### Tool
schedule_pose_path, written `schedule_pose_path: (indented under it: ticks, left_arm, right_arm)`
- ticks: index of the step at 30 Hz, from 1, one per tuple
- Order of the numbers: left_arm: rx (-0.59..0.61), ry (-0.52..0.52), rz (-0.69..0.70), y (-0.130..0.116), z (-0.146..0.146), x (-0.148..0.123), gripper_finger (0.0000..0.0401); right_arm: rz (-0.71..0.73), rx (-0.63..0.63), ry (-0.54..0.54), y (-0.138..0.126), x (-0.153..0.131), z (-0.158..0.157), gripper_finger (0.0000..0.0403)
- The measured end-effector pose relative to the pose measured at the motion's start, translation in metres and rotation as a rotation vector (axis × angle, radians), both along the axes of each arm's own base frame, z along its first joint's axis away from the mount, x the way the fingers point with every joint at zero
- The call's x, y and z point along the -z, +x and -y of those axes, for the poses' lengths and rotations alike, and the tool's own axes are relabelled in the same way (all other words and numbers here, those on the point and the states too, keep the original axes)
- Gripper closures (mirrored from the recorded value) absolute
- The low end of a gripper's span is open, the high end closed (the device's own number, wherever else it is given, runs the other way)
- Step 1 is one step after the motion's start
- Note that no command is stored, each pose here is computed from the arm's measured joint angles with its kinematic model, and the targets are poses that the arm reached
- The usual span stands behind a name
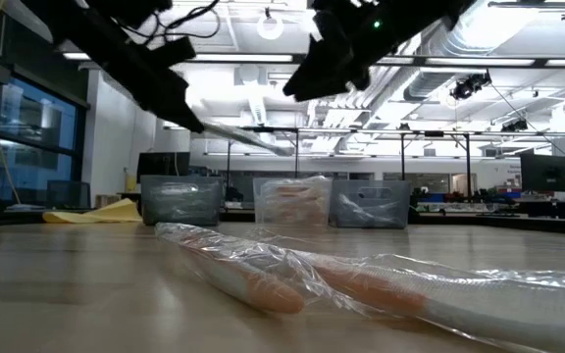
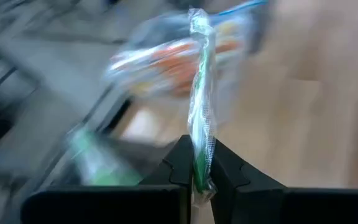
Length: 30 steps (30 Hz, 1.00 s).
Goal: Pick & Place Toothbrushes
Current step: Put the green toothbrush into the left black bin
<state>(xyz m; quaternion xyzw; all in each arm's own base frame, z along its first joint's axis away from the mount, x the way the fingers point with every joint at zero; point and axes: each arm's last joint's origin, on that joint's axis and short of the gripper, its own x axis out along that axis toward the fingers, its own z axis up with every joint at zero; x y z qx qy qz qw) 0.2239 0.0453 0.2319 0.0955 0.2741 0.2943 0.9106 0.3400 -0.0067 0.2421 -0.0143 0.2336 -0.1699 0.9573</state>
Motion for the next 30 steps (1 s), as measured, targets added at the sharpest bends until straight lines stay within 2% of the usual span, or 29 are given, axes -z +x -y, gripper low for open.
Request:
schedule_pose_path:
  ticks: [3, 7, 13, 18, 21, 30]
  left_arm:
    - [-0.184, -0.009, 0.061, -0.013, -0.002, -0.007, 0.0385]
    - [-0.372, -0.066, 0.097, -0.026, -0.005, -0.004, 0.0385]
    - [-0.578, -0.159, 0.07, -0.039, -0.023, 0.009, 0.0385]
    - [-0.643, -0.174, 0.065, -0.041, -0.035, 0.014, 0.0385]
    - [-0.641, -0.217, 0.047, -0.041, -0.041, 0.017, 0.0385]
    - [-0.65, -0.233, 0.018, -0.034, -0.055, 0.028, 0.0385]
  right_arm:
    - [-0.003, 0.064, -0.043, -0.008, -0.008, -0.002, 0.0171]
    - [0.009, 0.108, -0.069, -0.01, -0.012, -0.003, 0.0172]
    - [-0.012, 0.111, -0.073, -0.008, -0.008, -0.002, 0.0172]
    - [-0.015, 0.112, -0.072, -0.008, -0.007, -0.002, 0.0172]
    - [-0.02, 0.111, -0.072, -0.009, -0.006, -0.002, 0.0172]
    - [-0.022, 0.111, -0.073, -0.009, -0.006, -0.002, 0.0172]
